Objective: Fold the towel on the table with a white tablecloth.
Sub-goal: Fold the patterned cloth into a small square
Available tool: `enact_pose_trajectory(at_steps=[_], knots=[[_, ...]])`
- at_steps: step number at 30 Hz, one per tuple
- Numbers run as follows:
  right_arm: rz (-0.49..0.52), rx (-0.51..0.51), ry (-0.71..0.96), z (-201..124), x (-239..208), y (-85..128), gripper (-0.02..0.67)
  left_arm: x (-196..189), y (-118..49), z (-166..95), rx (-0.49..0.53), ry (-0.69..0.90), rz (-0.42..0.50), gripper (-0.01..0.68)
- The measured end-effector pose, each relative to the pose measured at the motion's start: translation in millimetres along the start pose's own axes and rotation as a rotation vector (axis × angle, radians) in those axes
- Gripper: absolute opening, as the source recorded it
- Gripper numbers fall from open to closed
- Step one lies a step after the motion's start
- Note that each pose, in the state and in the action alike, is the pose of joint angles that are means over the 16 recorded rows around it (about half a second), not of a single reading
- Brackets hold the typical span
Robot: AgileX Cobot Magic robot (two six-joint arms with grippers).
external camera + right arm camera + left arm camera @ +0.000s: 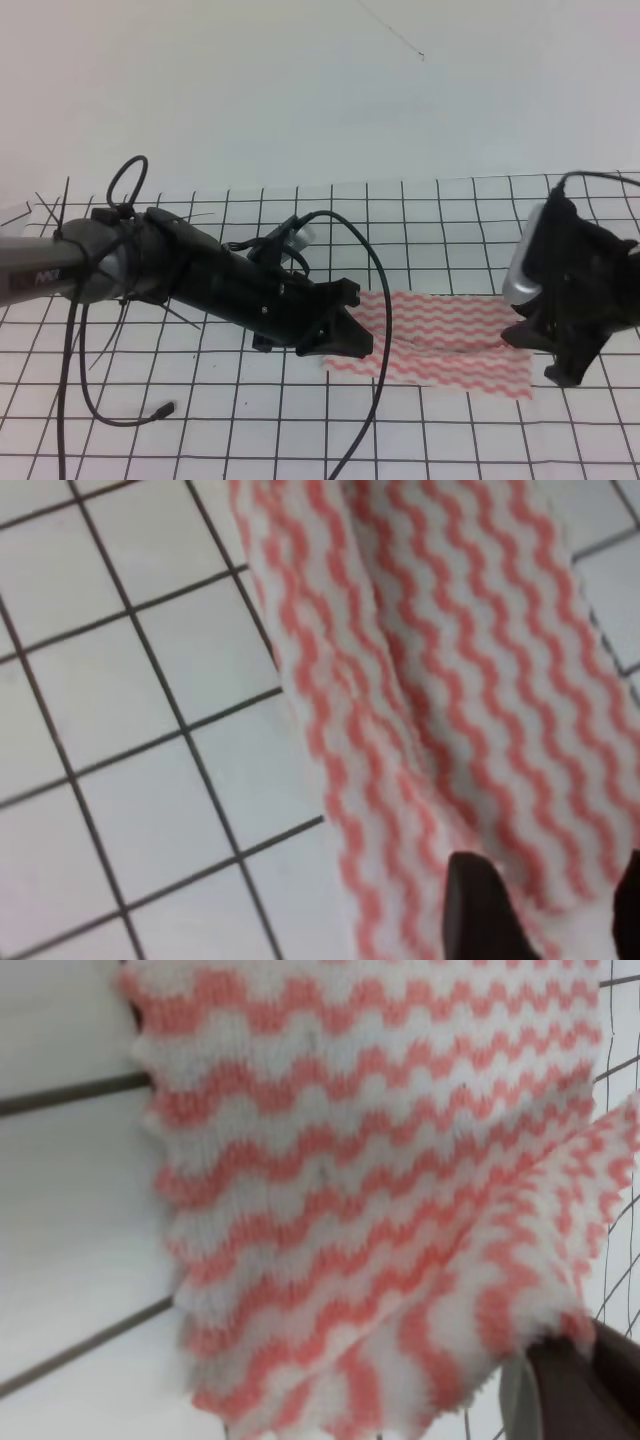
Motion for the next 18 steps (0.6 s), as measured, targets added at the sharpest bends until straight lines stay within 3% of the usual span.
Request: enact_pose_trajectory(at_steps=[9,18], knots=[[0.000,-0.207,0.039,18,8,-1,0.298,0,-0.6,-1,0.002,0.008,-0.005,0.000],[0.044,-0.297,0.114,16,27,9,0.310,0,-1.3,-3,0.006,0.018,-0.009,0.000]])
Point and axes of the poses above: a point on each arm's last joint axis where the gripper is mounted, x pointing out along that axis toward the gripper, y along the wrist's bending axis when the last joint is at zero, z = x × y, the point moved 5 cm from there along x, pointing out along that axis toward the gripper, and after that the axes turned 12 degrees about x, right-handed, at the moved point
